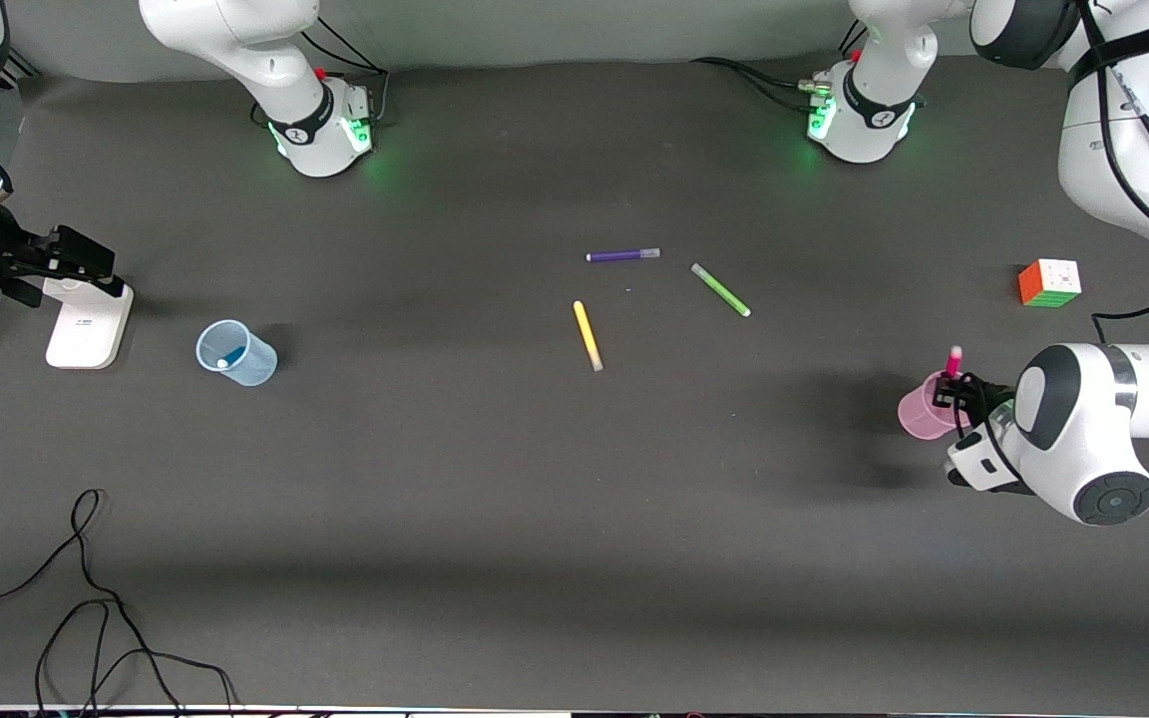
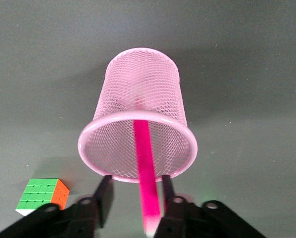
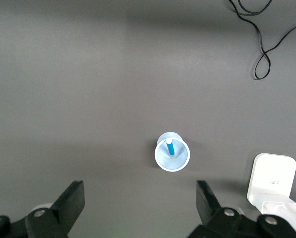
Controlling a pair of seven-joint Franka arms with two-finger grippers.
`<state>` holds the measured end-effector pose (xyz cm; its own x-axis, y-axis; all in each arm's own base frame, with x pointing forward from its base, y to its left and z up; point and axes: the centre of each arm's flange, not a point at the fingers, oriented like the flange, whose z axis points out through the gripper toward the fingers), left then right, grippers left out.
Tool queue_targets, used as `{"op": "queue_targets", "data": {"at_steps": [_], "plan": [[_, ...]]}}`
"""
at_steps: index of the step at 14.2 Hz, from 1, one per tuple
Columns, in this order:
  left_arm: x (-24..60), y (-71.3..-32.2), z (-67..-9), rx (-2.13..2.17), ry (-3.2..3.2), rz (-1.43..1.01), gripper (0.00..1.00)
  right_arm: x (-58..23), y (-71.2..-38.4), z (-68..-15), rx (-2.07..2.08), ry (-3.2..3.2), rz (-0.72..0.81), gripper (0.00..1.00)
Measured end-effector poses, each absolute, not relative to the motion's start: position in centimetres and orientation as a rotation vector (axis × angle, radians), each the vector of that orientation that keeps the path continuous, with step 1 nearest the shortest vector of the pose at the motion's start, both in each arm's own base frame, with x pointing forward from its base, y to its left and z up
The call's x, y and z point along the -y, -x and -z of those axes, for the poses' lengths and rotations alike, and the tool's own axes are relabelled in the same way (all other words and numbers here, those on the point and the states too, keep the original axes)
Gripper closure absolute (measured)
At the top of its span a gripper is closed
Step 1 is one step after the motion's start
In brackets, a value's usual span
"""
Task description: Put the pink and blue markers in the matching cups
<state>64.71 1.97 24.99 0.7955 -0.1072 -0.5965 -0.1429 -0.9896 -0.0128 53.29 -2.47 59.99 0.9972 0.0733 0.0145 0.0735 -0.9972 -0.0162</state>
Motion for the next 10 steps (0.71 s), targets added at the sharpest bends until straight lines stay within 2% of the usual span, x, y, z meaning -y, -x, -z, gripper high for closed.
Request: {"op": "queue_targets", "data": {"at_steps": [4,7,10], "plan": [[-2.1,-65.0,-25.6,-0.197,2.928,-0.945,0.01,3.2,-53.3,-60.1,0.093,3.122,0.027,0.00],[-3.0,-65.7,-29.0,-0.142,2.965,-0.880,0.00,3.2,-53.4,-60.0,0.093,3.123,0.022,0.00],[-3.7,-65.5,-36.5,-0.115,3.009,-0.708,0.00,2.9,-53.5,-59.7,0.095,3.109,0.015,0.00]]}}
